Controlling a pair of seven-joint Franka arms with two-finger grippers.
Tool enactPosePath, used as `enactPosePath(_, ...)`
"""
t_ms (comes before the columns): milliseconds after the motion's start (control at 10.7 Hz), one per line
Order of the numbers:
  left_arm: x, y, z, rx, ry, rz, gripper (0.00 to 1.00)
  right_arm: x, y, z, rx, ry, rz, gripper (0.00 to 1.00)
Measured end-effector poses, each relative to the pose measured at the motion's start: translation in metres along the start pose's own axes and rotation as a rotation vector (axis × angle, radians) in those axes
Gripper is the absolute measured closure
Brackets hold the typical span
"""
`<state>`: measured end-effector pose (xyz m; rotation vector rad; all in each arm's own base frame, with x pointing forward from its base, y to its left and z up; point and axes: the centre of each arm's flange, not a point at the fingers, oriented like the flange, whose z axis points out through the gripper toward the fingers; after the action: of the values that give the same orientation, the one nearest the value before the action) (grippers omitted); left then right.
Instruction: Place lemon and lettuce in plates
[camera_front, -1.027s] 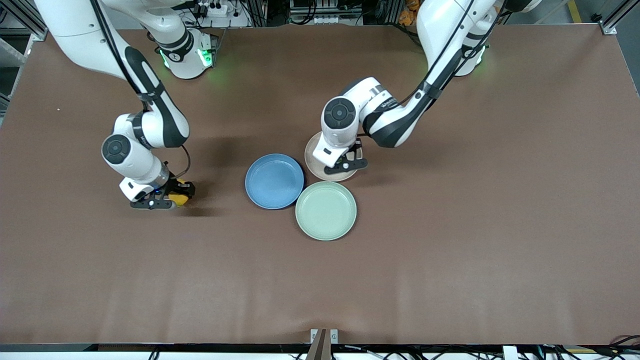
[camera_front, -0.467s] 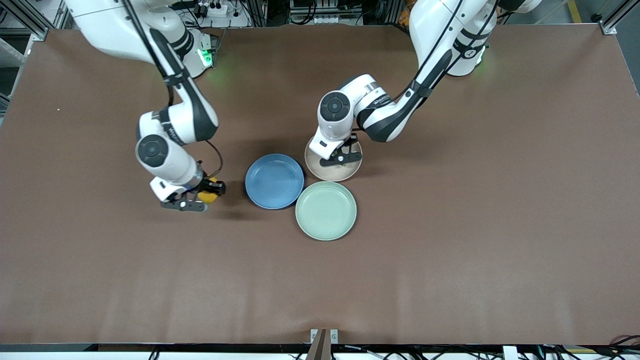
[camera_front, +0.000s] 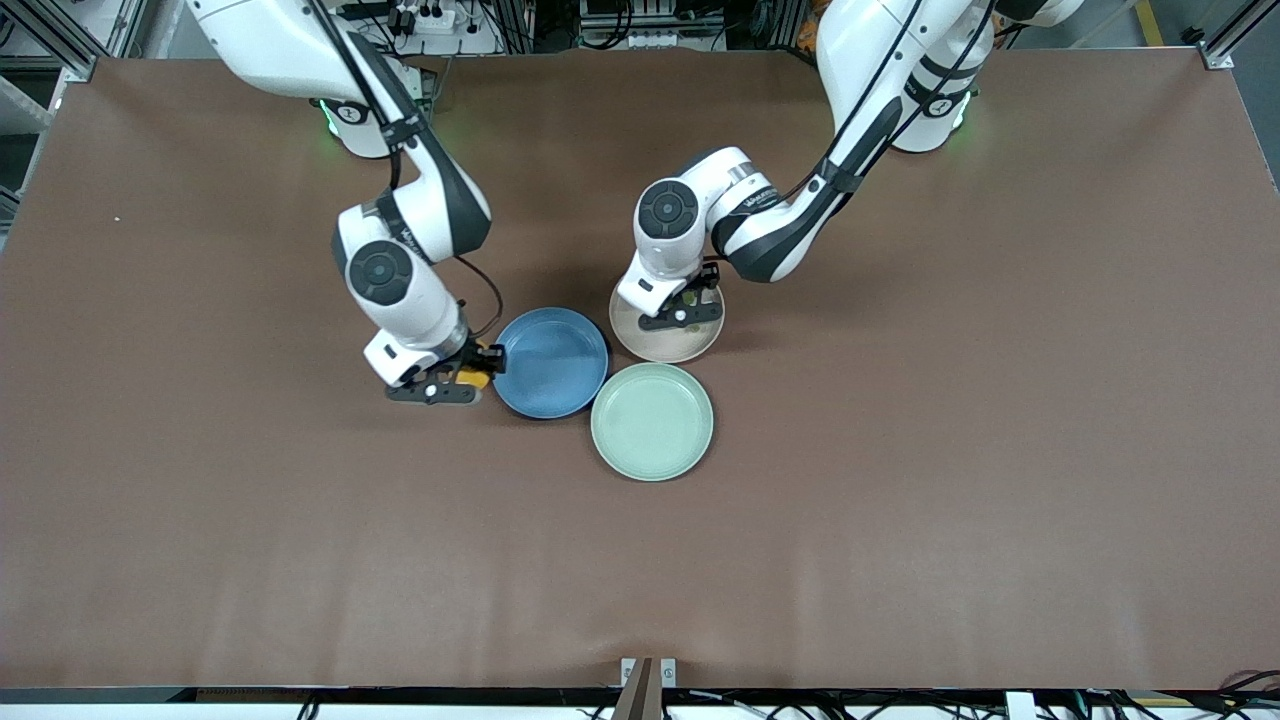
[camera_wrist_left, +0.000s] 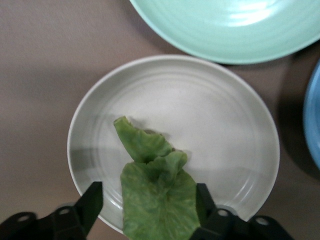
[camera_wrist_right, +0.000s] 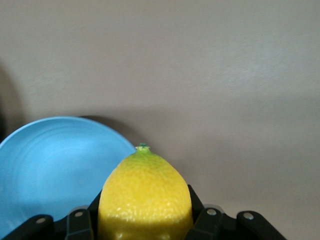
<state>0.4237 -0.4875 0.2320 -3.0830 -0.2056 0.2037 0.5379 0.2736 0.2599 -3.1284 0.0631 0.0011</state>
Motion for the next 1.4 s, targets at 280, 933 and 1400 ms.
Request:
enactPosePath(280, 0.063, -0.036, -0.037, -0.018, 0.102, -0.055, 0.00, -0.017, -0.030, 0.004, -0.003, -0.005, -0.021, 0.39)
enactPosePath(933, 0.179, -0.147, -0.067, -0.038, 0.141, -0.071, 0.00, -0.038, -0.061, 0.042, -0.006, -0.006, -0.006, 0.39)
enactPosePath(1400, 0.213, -0.201, -0.080, -0.036, 0.157, -0.010, 0.00, -0.041, -0.067, 0.066, 0.001, 0.006, 0.001, 0.39)
